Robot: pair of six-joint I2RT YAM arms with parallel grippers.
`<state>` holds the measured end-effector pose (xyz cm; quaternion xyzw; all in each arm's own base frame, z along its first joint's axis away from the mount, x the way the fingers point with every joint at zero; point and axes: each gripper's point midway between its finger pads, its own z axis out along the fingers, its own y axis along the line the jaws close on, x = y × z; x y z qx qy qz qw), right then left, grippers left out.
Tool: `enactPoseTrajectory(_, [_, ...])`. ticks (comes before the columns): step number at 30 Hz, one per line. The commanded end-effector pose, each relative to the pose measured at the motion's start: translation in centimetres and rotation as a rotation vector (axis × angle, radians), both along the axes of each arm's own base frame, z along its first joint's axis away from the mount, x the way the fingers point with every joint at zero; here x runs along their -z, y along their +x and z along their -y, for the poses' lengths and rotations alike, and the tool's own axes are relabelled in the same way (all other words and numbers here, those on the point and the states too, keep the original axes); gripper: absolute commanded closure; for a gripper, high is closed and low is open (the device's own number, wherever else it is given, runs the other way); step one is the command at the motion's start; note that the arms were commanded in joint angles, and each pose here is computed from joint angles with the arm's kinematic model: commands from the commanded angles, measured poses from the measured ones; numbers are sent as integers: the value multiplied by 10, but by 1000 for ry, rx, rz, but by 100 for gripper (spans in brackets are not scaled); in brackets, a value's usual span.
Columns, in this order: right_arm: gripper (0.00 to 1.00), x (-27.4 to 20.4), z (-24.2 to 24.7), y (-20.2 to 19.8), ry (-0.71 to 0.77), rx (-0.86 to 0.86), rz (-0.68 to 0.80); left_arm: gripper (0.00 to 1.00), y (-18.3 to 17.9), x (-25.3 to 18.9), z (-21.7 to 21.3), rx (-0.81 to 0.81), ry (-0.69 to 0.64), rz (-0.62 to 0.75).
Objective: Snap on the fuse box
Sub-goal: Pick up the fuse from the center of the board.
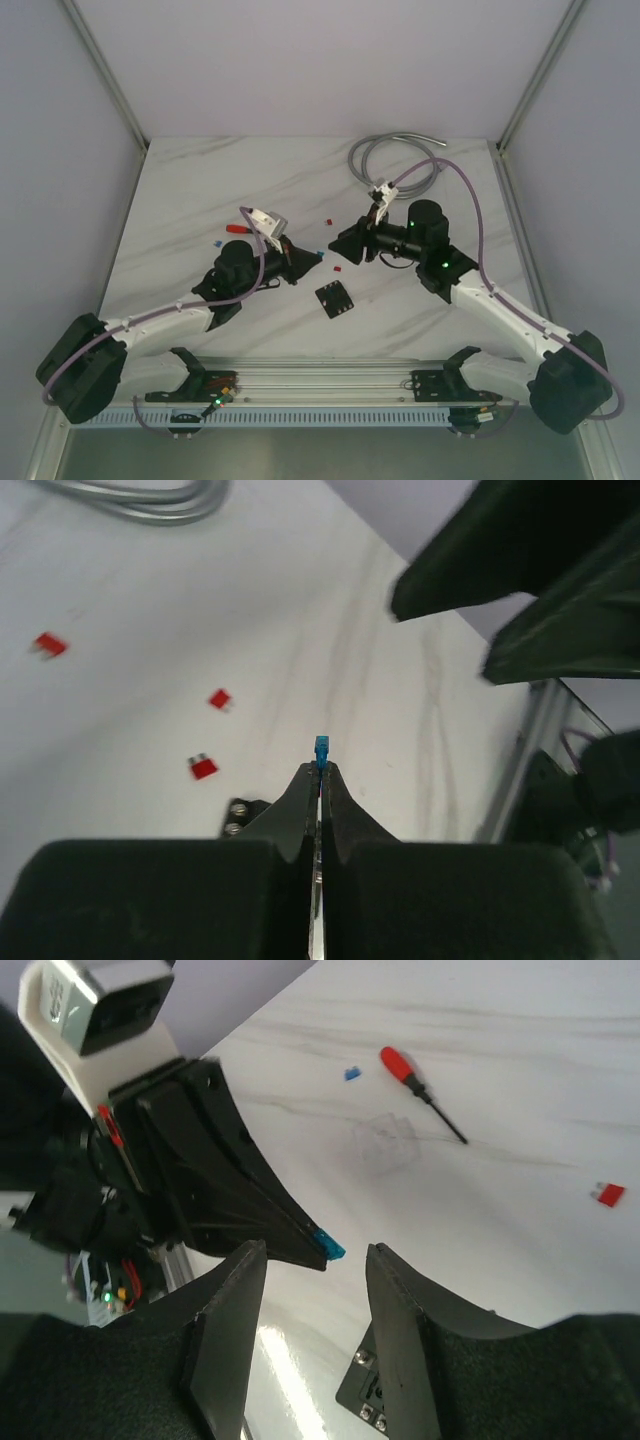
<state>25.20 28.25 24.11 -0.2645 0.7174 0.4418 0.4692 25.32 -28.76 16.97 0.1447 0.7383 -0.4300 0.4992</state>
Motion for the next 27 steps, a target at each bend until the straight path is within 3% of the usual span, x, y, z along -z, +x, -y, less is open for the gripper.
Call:
enactPoseTrajectory(1, [49,-6,-2,-33,-9,-217,111,100,-33,-41,18,253,-31,150])
enactPoseTrajectory(12, [53,-7,-4,-57,-8,-373,144,100,-64,-71,20,401,-86,231])
enactPoseTrajectory(27, [70,-5,-7,-69,13,-457,131,100,-77,-85,29,471,-137,254])
